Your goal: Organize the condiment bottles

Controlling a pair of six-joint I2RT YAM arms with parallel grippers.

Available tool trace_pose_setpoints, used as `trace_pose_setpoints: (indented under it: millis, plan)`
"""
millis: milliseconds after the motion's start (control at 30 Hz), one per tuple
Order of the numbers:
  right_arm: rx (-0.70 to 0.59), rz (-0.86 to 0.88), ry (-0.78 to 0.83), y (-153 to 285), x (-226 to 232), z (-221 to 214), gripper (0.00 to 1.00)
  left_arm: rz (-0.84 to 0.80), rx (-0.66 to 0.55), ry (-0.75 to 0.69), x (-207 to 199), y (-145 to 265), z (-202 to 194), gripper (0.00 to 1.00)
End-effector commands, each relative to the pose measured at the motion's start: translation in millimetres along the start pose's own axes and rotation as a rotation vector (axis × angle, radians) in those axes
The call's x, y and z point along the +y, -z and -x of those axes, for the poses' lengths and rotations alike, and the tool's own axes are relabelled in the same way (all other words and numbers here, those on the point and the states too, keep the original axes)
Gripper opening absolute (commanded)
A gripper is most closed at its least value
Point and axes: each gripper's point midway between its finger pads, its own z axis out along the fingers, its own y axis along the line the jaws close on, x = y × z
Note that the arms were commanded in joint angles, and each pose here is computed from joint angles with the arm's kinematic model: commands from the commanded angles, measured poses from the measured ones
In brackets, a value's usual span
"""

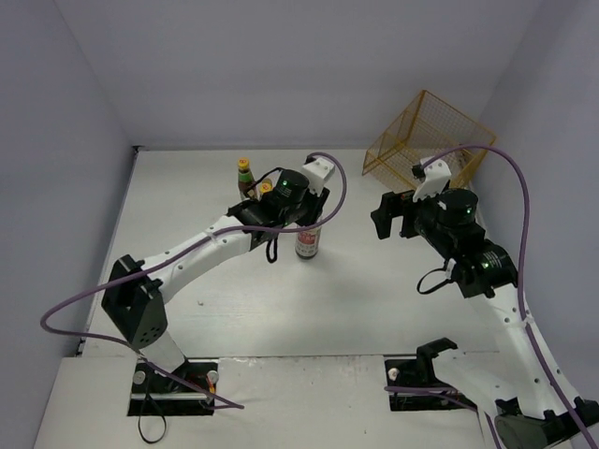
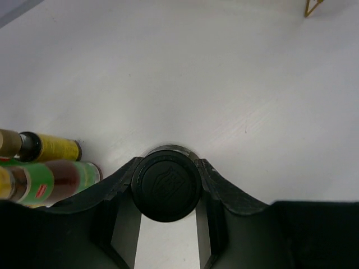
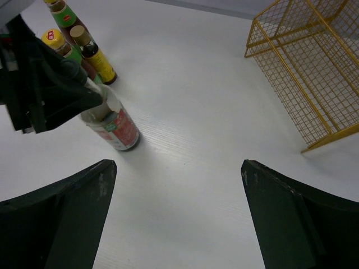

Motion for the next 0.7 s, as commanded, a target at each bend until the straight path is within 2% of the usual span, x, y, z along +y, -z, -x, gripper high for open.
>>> trace_pose_setpoints:
  millis: [0, 100, 367, 467, 600, 633, 667]
  plan:
    - [-0.077, -0.028, 0.004, 11, -4, 20, 1.0, 0.022, -0.348, 0.02, 4, 17, 116, 0.0]
    - [-0.079, -0.042, 0.002, 14, -6, 19, 1.0, 0.016, -0.375, 0.024, 1, 1, 126, 0.0]
    - [-0.063, -0.058, 0.0, 16, -9, 12, 1.0, -0.003, -0.355, 0.057, -5, -24, 113, 0.0]
    - [-0.06, -0.062, -0.001, 15, -10, 10, 1.0, 0.016, -0.347, 0.064, -1, -23, 103, 0.09]
    - [-0.056, -0.061, -0.002, 13, -10, 8, 1.0, 0.033, -0.337, 0.062, 3, -22, 100, 0.33]
    - [-0.057, -0.059, -0.002, 12, -9, 9, 1.0, 0.037, -0.33, 0.061, 4, -23, 99, 0.44]
    - [-0.057, -0.057, -0.004, 12, -9, 9, 1.0, 0.038, -0.332, 0.06, 4, -22, 100, 0.5]
